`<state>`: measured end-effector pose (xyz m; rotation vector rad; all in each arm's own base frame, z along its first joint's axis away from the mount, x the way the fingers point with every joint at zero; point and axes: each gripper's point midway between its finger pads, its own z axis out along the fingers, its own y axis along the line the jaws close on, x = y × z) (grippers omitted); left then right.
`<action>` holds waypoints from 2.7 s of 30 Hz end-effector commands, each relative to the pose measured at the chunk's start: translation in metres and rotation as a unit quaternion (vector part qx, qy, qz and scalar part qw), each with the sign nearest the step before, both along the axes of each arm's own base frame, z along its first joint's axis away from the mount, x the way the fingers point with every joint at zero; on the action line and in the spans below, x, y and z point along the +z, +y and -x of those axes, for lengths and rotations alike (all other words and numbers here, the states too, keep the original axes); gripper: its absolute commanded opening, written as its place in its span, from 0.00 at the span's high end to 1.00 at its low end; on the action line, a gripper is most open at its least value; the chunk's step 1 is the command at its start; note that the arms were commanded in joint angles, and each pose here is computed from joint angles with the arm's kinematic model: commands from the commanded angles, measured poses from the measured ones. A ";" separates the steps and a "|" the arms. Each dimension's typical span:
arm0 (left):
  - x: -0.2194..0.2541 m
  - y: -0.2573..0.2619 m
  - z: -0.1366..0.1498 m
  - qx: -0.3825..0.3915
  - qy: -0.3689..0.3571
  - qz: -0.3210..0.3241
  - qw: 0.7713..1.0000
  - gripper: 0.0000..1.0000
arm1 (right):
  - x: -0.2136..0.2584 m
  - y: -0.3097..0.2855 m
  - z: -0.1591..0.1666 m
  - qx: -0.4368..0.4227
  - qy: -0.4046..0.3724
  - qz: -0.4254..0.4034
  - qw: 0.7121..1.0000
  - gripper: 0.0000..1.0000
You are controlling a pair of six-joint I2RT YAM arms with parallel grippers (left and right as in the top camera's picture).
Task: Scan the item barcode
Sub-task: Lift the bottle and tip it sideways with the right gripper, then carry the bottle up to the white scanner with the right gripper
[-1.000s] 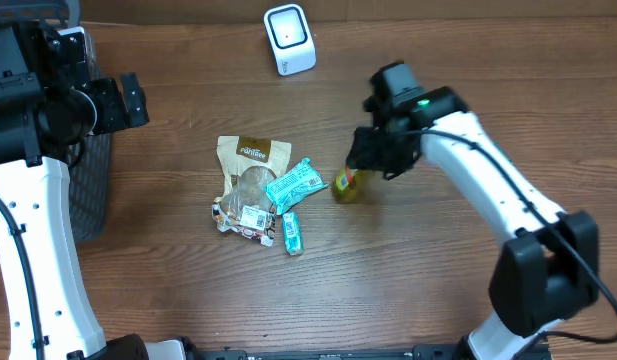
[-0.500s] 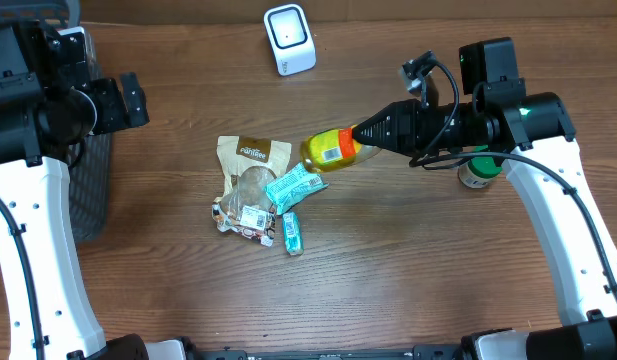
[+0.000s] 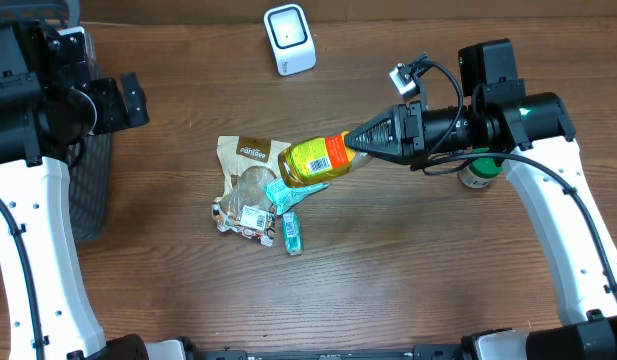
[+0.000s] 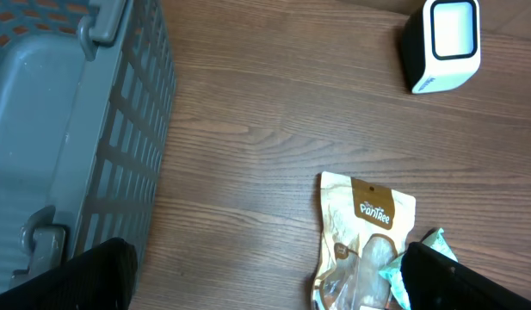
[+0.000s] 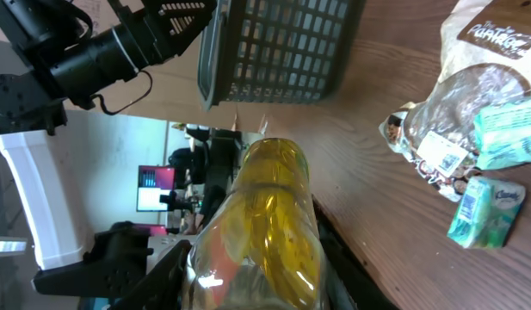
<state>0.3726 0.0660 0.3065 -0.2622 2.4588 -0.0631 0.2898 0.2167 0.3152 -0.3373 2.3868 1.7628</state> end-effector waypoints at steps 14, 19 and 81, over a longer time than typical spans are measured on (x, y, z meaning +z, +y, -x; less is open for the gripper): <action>0.004 0.000 -0.002 0.002 -0.005 0.000 1.000 0.00 | 0.025 0.001 0.010 0.017 -0.022 -0.031 0.999 0.63; 0.004 0.000 -0.002 0.002 -0.005 0.000 1.000 0.00 | 0.025 0.001 0.010 0.017 -0.021 -0.030 0.999 0.63; 0.004 0.000 -0.002 0.002 -0.005 0.000 1.000 0.01 | -0.033 -0.026 -0.084 -0.151 -0.165 0.461 0.859 0.71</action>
